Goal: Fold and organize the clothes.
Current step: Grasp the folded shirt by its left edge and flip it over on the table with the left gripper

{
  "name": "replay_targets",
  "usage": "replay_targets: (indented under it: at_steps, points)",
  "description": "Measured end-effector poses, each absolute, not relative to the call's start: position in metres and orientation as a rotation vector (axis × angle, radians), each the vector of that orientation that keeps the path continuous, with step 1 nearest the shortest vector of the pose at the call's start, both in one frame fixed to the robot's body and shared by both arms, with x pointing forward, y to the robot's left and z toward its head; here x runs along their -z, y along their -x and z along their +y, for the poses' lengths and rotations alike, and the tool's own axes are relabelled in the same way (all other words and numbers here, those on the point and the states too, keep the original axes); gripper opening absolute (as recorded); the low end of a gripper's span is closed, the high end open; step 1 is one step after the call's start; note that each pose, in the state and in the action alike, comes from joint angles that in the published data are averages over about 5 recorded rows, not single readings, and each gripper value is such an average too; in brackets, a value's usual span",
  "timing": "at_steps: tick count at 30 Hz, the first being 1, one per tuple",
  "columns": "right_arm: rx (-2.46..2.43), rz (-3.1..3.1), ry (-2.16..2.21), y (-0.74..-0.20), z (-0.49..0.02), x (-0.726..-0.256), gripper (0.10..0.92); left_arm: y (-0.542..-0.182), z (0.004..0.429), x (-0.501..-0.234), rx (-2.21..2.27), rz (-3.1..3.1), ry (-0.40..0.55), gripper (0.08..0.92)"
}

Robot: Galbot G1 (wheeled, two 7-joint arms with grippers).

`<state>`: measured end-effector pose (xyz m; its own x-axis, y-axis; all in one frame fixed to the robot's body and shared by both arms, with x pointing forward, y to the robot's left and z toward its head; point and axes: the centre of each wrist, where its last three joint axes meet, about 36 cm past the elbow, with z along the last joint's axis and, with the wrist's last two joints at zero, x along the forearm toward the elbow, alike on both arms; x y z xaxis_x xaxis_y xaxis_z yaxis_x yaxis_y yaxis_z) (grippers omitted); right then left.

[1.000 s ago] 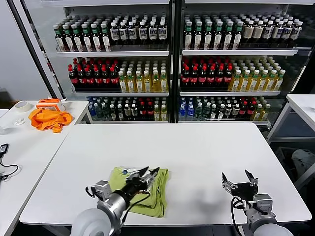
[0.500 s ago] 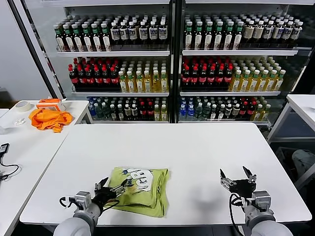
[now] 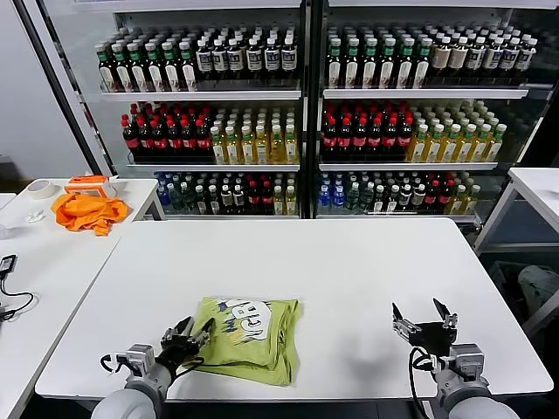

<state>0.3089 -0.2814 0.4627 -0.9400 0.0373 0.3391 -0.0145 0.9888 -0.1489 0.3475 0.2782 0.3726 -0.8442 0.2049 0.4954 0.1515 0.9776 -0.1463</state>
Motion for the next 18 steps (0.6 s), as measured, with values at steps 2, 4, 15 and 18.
replay_targets:
  at_steps: [2, 4, 15, 18]
  points:
    - [-0.212, -2.785, 0.018, -0.309, -0.282, -0.463, 0.823, -0.347, 0.277, -0.371, -0.149, -2.587, 0.261, 0.507]
    - [-0.211, -2.785, 0.02, -0.31, -0.282, -0.462, 0.823, -0.346, 0.277, -0.369, -0.158, -2.582, 0.27, 0.447]
    - [-0.21, -2.787, 0.031, -0.312, -0.284, -0.462, 0.823, -0.343, 0.285, -0.368, -0.146, -2.598, 0.287, 0.136]
    - [-0.213, -2.79, 0.034, -0.313, -0.286, -0.463, 0.823, -0.342, 0.292, -0.378, -0.128, -2.61, 0.269, 0.099]
